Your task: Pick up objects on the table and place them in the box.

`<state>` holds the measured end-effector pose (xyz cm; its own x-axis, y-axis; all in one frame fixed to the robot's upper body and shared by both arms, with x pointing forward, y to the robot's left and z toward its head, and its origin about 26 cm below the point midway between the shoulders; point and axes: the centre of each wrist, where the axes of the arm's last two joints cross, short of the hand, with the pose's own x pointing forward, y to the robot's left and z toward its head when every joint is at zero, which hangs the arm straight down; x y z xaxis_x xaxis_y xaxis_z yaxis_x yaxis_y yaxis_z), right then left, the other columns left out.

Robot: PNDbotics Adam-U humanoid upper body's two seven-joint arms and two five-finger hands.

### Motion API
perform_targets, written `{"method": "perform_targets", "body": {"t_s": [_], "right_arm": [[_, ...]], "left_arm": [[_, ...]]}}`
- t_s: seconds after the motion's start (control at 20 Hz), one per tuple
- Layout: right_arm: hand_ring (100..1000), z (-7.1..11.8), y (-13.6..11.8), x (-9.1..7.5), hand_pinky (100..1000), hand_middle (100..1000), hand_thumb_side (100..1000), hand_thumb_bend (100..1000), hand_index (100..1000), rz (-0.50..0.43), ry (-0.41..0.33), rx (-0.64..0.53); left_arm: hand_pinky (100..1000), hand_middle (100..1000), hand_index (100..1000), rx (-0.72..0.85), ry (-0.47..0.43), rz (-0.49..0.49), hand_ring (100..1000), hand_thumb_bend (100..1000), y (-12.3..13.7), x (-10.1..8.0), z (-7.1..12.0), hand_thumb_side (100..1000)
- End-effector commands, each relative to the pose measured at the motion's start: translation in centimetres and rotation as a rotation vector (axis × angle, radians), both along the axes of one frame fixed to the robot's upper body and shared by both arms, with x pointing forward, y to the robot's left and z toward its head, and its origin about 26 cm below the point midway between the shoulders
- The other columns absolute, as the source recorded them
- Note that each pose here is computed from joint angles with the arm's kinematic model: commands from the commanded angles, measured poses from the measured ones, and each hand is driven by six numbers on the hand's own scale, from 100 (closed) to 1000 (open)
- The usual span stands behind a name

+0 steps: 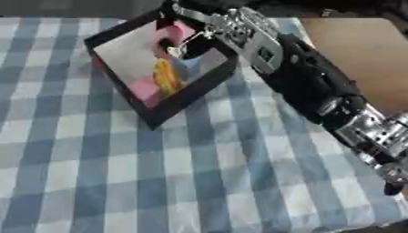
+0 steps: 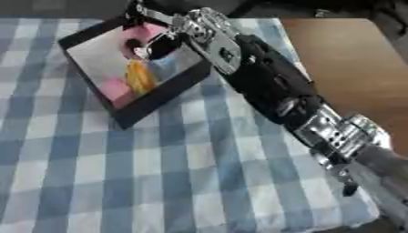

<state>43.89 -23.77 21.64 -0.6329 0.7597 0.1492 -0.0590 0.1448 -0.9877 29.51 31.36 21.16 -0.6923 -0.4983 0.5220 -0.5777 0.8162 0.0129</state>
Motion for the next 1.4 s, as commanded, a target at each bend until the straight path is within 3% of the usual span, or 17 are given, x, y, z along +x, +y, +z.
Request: {"method": "perform_targets", "body": {"t_s": [0.05,0.25,0.5,0.65,0.7,0.85,1.05,1.2,1.3,1.4], "right_arm": [[653,0.3,-0.4,0.3,769,575,198,100,627,-0.016,-0.024,-0.023],[716,-0.2,-0.3,0.5,803,629,200,100,677,-0.018,-0.023,-0.035],[809,-0.3,-0.4,0.5,821,801,197,100,857,-0.03,-0.034,-0.032],[853,-0.1,-0.6,0.3,857,855,169,100,915,-0.032,-0.053,-0.049],[856,0.0,-0.7,0.3,864,856,211,100,922,-0.033,-0.063,-0.056],[851,0.8,-0.8,0.1,869,854,458,100,938,-0.036,-0.125,-0.062],[842,1.7,-1.1,-0.3,868,854,561,100,950,-0.048,-0.192,-0.021],[835,2.3,-1.4,-0.5,865,848,515,100,945,-0.052,-0.199,0.035],[832,3.3,-1.7,-1.0,863,843,331,100,938,-0.056,-0.217,0.101],[829,4.9,-1.9,-2.1,858,841,235,100,937,-0.046,-0.241,0.202]], "left_arm": [[959,748,880,0.018,-0.031,-0.01,795,100,-0.1,-0.2,1.0,649],[959,747,880,0.02,-0.03,-0.019,795,100,-0.2,-0.2,1.1,648],[957,745,880,0.024,-0.02,-0.022,794,100,-0.2,-0.2,1.0,647],[952,745,880,0.026,-0.013,-0.02,792,100,-0.2,-0.2,0.8,647],[949,745,880,0.026,-0.012,-0.02,791,100,-0.1,-0.3,0.8,647],[944,745,881,0.025,-0.006,-0.019,789,100,-0.1,-0.3,0.6,647],[943,745,881,0.025,0.0,-0.015,788,100,0.0,-0.3,0.5,647],[943,744,880,0.023,0.003,-0.01,787,100,0.1,-0.4,0.4,647],[943,745,880,0.022,0.005,-0.008,786,100,0.1,-0.4,0.3,647],[943,745,880,0.024,0.01,-0.002,786,100,0.2,-0.5,0.2,647]]}}
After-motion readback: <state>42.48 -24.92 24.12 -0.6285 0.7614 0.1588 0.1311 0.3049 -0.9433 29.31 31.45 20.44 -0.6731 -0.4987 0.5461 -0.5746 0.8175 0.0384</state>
